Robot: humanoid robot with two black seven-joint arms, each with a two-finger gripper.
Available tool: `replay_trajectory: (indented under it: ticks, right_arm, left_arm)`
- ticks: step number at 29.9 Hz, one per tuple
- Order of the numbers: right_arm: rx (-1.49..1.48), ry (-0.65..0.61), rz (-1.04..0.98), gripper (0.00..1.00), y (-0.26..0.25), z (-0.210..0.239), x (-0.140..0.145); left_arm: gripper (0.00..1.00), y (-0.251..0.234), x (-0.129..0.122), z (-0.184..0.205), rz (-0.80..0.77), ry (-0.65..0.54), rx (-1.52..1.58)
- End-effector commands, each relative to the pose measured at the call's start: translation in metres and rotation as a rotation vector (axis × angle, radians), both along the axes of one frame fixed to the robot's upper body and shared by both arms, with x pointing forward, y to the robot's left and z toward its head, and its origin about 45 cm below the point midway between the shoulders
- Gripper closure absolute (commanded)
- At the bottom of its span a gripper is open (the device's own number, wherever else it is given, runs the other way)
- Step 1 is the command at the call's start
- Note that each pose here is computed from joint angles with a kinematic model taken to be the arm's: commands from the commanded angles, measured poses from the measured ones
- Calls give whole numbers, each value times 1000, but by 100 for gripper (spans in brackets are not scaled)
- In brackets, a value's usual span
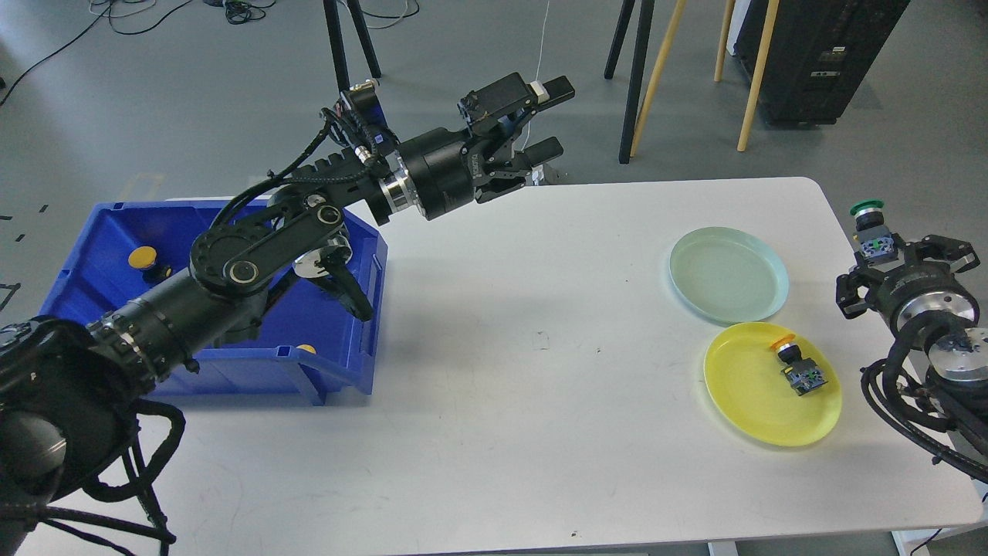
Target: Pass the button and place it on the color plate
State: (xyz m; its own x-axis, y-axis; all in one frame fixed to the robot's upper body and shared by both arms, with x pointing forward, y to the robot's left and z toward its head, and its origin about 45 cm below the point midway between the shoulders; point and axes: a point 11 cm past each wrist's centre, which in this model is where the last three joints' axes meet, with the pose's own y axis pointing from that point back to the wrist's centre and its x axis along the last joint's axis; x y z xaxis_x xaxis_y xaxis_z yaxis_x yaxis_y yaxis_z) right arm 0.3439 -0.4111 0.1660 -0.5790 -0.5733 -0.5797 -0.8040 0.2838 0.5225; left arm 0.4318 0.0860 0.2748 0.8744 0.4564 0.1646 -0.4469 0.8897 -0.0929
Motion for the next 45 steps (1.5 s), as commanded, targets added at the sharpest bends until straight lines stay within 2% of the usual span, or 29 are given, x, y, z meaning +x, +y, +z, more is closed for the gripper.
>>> replay_trajectory:
  ticks: [1,4,10,15,17,19,20,21,23,28,32,39,42,45]
  right_arm:
    - [23,27,8,99,9,-9,2]
    - [49,73,24,99,15,-21,10]
    - [-15,197,183,99,59,-38,46]
    - [-18,215,178,95,75,-46,60]
    - [-14,229,140,79,69,-53,61]
    - [1,242,105,54,66,-60,61]
    - [9,246,93,33,66,-62,60]
    - [12,246,87,5,65,-63,60]
    - [17,232,102,0,67,-62,61]
    - [39,156,161,0,76,-48,68]
    - [18,-10,259,0,70,0,79]
    - [-230,-527,615,0,88,129,78]
    - [-265,-735,812,0,106,158,67]
    - [-128,-959,878,0,115,180,56]
  left_arm:
    - [1,0,0,0,0,1,2]
    - [1,0,0,-1,-1,1,3]
    - [1,0,0,-1,-1,1,3]
    - [1,0,0,-1,-1,1,3]
    - [1,0,0,-1,-1,1,3]
    - [1,0,0,0,0,1,0]
    - [1,-1,0,0,-1,2,-1]
    - [1,-1,0,0,-2,1,1]
    - [1,-1,0,1,0,0,-5]
    - [1,-1,1,4,4,0,-19]
    - [1,14,8,11,52,34,-89]
    - [1,126,33,29,297,67,-196]
    - [1,165,33,26,372,79,-199]
    - [1,187,31,24,429,104,-254]
